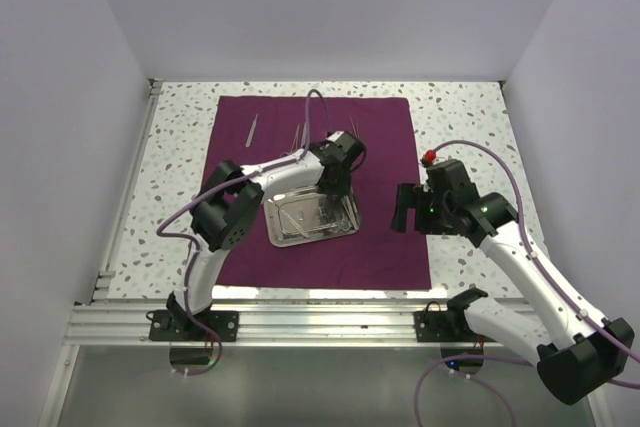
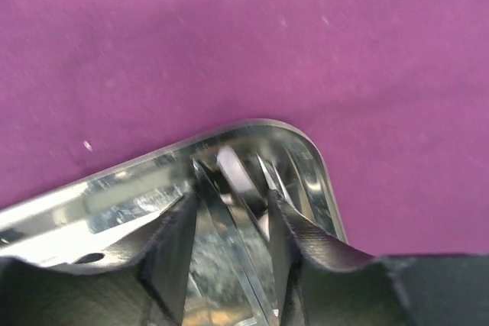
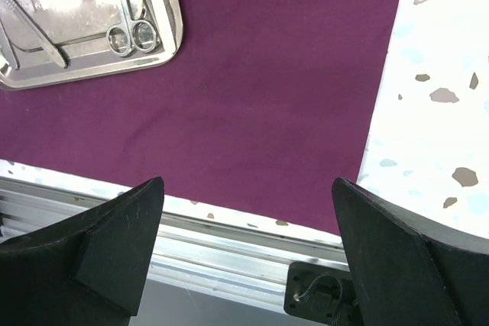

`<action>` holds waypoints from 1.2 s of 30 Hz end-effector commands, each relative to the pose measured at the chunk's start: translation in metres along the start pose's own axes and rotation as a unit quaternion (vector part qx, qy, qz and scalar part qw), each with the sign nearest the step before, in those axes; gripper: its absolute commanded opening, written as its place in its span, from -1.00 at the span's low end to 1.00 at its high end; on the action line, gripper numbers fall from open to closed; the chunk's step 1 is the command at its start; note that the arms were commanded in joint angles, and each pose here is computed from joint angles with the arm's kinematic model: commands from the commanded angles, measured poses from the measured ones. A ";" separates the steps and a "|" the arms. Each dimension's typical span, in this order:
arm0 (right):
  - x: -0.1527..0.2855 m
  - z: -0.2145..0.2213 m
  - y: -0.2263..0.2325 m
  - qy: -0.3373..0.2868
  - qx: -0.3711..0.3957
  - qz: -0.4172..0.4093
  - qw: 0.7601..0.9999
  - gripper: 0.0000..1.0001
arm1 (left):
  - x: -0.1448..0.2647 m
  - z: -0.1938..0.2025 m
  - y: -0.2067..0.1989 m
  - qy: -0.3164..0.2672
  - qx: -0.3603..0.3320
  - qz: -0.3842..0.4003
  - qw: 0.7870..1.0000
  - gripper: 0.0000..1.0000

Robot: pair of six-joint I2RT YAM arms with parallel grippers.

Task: Open and lay out the surgical kit
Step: Pick up the medical item from the container.

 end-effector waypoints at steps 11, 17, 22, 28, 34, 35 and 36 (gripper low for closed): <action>0.002 -0.006 0.003 -0.005 0.002 -0.010 1.000 0.91 | -0.009 0.003 0.025 -0.005 -0.012 -0.081 0.997 -0.35; -0.006 -0.006 0.006 0.002 -0.003 -0.013 1.000 0.91 | -0.014 0.006 0.019 0.008 -0.025 -0.061 0.998 -0.84; -0.012 -0.011 0.008 0.003 -0.007 -0.014 1.000 0.90 | -0.013 -0.004 0.013 0.002 -0.040 -0.056 0.998 -1.00; -0.017 -0.020 0.011 0.004 -0.010 -0.017 1.000 0.90 | 0.008 -0.027 0.000 -0.010 -0.039 -0.027 0.999 -1.00; -0.026 -0.027 0.015 0.004 -0.014 -0.023 1.000 0.90 | 0.048 -0.063 -0.021 -0.035 -0.028 0.026 0.999 -1.00; -0.027 -0.028 0.016 0.004 -0.014 -0.024 1.000 0.90 | 0.052 -0.066 -0.022 -0.035 -0.028 0.027 0.999 -1.00; -0.028 -0.029 0.016 0.003 -0.015 -0.024 1.000 0.90 | 0.057 -0.071 -0.024 -0.040 -0.027 0.032 0.998 -1.00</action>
Point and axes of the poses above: each gripper's point midway between its finger pads, its own x axis back along the fingers, its own y axis along the line the jaws close on, z = x × y, the point moved 4 cm from there along x, back along the fingers, and after that the axes turned 11 degrees about x, right-handed, at the moved point
